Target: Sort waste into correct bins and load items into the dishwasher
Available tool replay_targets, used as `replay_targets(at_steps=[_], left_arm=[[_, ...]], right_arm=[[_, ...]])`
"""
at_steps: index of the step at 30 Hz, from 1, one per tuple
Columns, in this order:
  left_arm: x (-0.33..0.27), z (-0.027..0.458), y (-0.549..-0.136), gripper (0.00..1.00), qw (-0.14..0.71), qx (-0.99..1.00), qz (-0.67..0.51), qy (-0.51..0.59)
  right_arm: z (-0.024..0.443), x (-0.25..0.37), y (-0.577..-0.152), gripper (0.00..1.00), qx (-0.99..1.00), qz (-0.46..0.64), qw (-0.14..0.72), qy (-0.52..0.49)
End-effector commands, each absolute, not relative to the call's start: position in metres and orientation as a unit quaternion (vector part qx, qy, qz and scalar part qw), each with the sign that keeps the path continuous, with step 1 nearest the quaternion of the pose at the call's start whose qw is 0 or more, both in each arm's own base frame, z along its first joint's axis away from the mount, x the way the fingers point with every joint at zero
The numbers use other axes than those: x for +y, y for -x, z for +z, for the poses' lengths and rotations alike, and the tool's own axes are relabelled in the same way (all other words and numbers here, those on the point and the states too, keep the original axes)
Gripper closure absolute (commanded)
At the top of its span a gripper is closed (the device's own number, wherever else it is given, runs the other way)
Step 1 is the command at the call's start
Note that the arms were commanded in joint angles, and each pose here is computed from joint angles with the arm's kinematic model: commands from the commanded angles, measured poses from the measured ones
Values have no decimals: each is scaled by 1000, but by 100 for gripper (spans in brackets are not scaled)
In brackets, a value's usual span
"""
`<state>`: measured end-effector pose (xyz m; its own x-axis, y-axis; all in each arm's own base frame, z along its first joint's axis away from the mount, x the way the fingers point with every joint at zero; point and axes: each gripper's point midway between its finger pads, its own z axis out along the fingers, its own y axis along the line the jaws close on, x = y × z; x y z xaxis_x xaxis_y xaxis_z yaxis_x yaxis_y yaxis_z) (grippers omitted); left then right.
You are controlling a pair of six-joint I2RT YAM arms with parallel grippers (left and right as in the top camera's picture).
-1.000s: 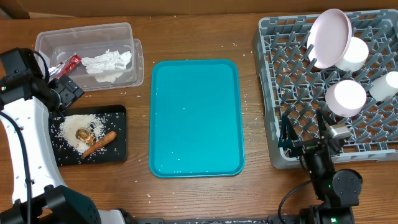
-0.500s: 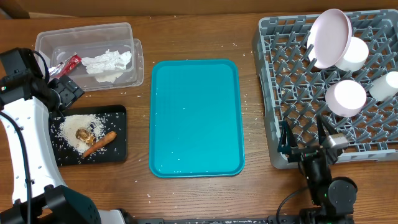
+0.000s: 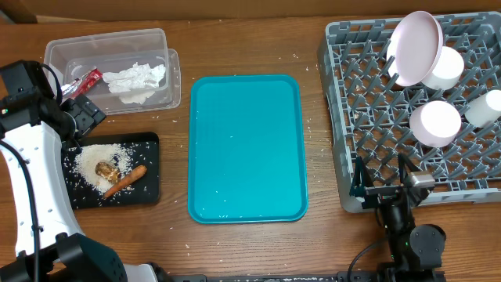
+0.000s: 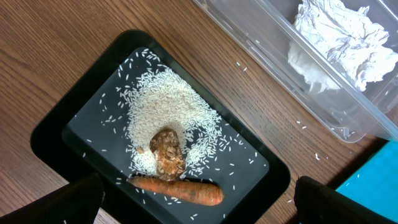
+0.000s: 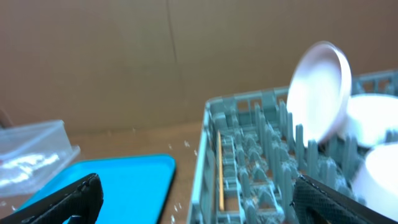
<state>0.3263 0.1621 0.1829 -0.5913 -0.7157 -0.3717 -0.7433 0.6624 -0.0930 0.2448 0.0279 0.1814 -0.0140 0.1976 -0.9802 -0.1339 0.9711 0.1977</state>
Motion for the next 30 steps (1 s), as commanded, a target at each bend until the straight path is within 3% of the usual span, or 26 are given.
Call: replay_targets(at_steps=[1, 30], left_arm=[[162, 182, -328, 0, 191, 889, 33, 415], [162, 182, -328, 0, 191, 889, 33, 415]], right_arm=[[170, 22, -245, 0, 715, 104, 691, -32], [170, 21, -246, 0, 714, 106, 691, -37]])
